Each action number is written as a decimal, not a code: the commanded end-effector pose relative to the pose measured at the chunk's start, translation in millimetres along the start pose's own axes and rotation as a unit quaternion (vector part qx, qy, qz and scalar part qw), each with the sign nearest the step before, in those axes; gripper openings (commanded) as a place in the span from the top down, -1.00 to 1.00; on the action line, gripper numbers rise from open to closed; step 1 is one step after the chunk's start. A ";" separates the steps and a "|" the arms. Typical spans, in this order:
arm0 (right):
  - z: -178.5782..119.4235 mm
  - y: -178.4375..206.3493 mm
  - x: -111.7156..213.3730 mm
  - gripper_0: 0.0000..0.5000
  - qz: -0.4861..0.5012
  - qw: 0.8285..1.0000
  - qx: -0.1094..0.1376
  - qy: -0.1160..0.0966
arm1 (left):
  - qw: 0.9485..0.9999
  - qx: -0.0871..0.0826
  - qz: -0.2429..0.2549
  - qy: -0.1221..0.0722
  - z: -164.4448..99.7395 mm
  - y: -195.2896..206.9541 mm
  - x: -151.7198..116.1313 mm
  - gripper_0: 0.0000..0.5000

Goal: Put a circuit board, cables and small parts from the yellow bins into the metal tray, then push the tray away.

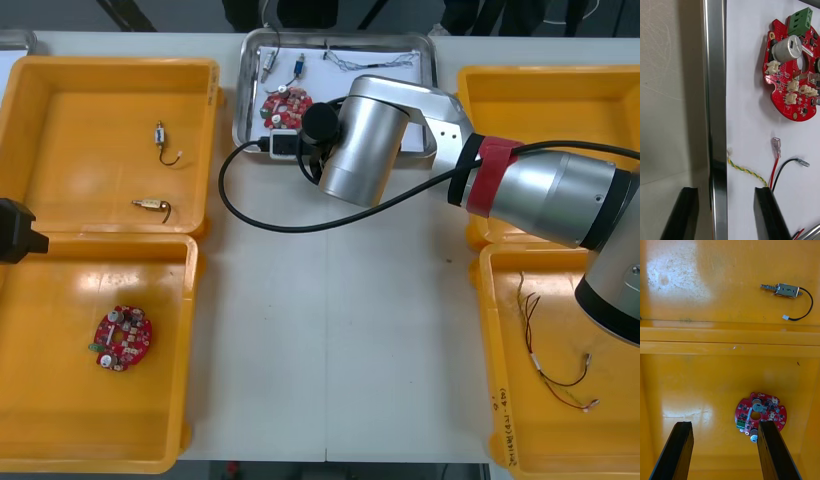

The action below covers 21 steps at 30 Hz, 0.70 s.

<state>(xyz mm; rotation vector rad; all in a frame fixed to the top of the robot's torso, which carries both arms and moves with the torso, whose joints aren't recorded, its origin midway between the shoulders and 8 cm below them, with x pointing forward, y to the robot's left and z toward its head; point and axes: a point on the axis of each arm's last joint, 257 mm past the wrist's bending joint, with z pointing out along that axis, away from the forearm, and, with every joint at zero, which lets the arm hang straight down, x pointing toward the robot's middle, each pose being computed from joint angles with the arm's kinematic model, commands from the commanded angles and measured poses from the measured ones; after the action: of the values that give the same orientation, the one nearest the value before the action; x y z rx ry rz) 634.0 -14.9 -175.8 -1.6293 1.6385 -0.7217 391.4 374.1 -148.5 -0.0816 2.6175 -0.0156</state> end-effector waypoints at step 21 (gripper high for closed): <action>-118.9 4.8 -10.0 -1.00 0.115 0.989 -0.083 0.037 | 0.998 0.005 0.059 0.003 0.0 -8.9 7.4 -1.00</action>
<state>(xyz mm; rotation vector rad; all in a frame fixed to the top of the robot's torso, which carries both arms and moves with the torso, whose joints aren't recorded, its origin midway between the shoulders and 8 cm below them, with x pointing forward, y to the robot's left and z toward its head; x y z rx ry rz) 553.5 -22.8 -123.3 -1.5632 1.9246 -0.6618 391.4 374.0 -148.6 -0.0813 2.6175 -0.0156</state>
